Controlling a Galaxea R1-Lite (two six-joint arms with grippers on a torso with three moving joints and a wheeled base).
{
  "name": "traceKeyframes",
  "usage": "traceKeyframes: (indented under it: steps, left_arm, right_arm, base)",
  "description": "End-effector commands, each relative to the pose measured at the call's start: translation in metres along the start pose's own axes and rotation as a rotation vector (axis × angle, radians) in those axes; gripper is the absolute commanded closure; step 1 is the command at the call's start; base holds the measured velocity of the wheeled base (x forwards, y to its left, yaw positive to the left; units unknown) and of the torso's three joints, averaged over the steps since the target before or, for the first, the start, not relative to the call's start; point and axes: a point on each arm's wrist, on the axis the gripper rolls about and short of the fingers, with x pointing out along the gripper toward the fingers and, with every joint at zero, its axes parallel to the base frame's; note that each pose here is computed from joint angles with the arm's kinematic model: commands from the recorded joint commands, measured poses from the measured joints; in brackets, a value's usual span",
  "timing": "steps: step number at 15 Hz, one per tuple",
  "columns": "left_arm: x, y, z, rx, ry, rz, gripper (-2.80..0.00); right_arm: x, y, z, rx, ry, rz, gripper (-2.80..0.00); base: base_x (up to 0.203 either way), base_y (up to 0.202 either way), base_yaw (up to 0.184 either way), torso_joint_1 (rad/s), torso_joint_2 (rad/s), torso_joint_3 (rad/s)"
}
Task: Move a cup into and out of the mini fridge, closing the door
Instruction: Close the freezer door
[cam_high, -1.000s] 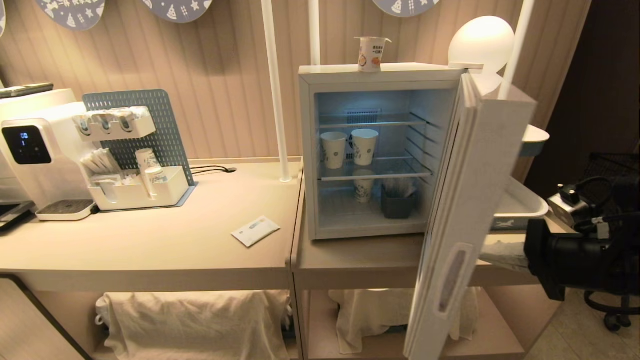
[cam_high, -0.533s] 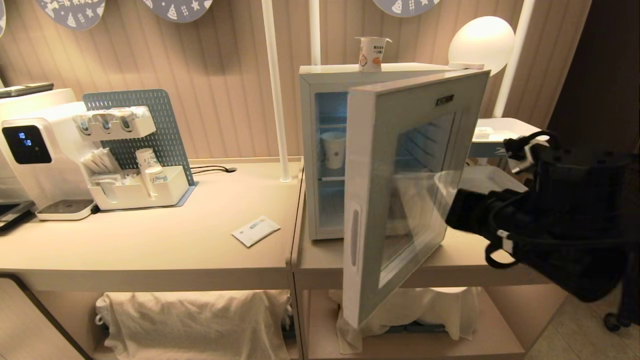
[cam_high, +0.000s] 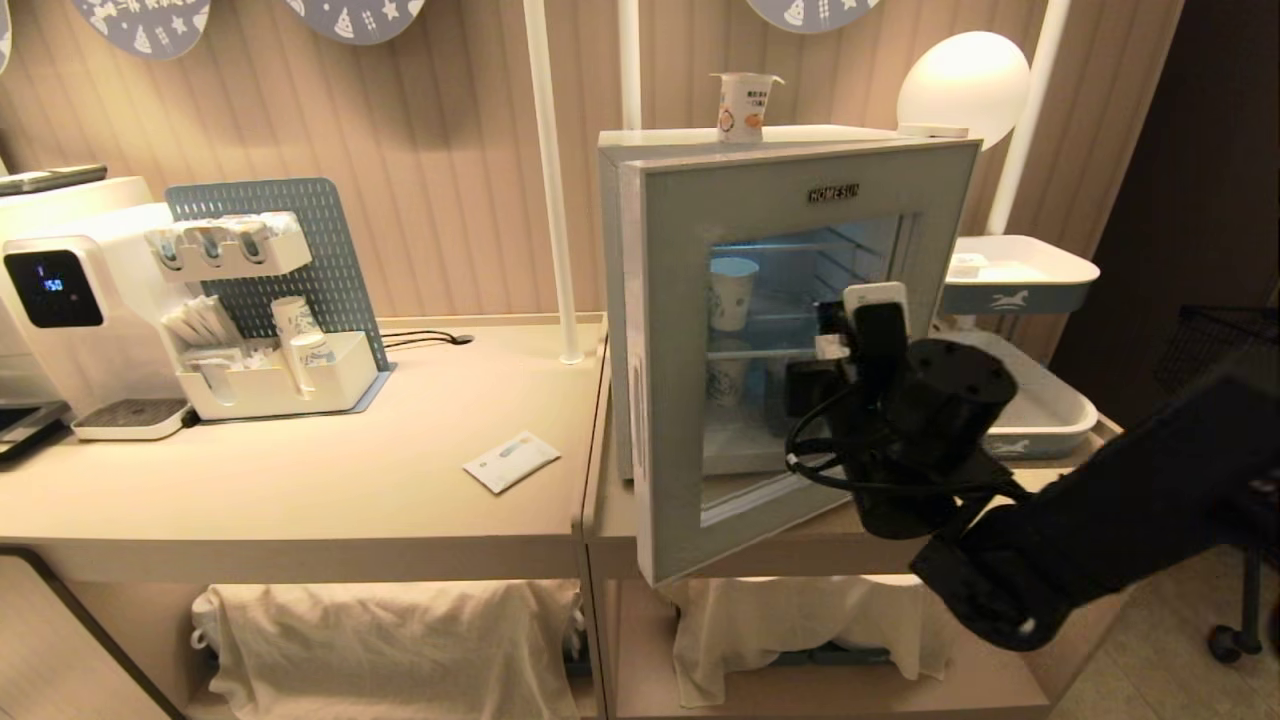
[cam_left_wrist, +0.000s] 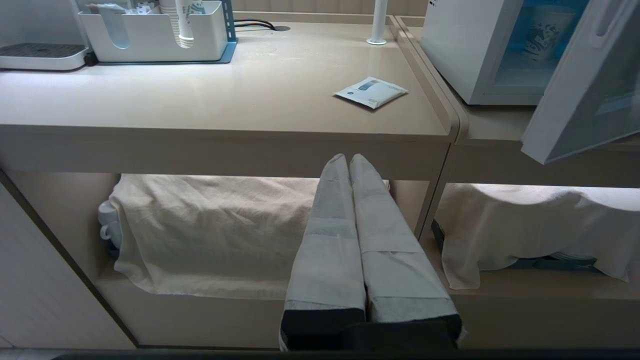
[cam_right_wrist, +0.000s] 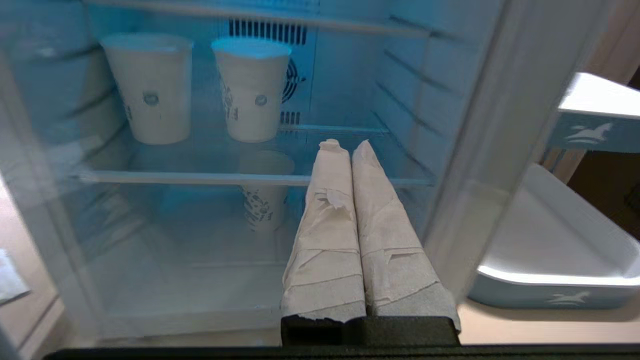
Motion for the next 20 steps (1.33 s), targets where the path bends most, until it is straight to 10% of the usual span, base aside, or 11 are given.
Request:
traceKeyframes:
  steps: [1,12,20]
  left_arm:
    - [0.0,0.0,0.0,0.0,0.002,0.0,0.0]
    - [0.0,0.0,0.0,-0.004,0.002,0.0,0.0]
    - [0.0,0.0,0.0,-0.004,0.002,0.0,0.0]
  right_arm:
    - [0.018,0.025,-0.054,-0.059,0.058,0.006,0.0]
    - [0.071,0.022,-0.108,-0.094,0.076,-0.044,0.0]
    - [-0.023,-0.063,-0.002,-0.058,0.028,-0.105,0.0]
  base:
    - [0.0,0.0,0.0,0.0,0.0,0.0]
    - [0.0,0.0,0.0,0.0,0.0,0.0]
    - [0.0,0.0,0.0,0.0,0.0,0.0]
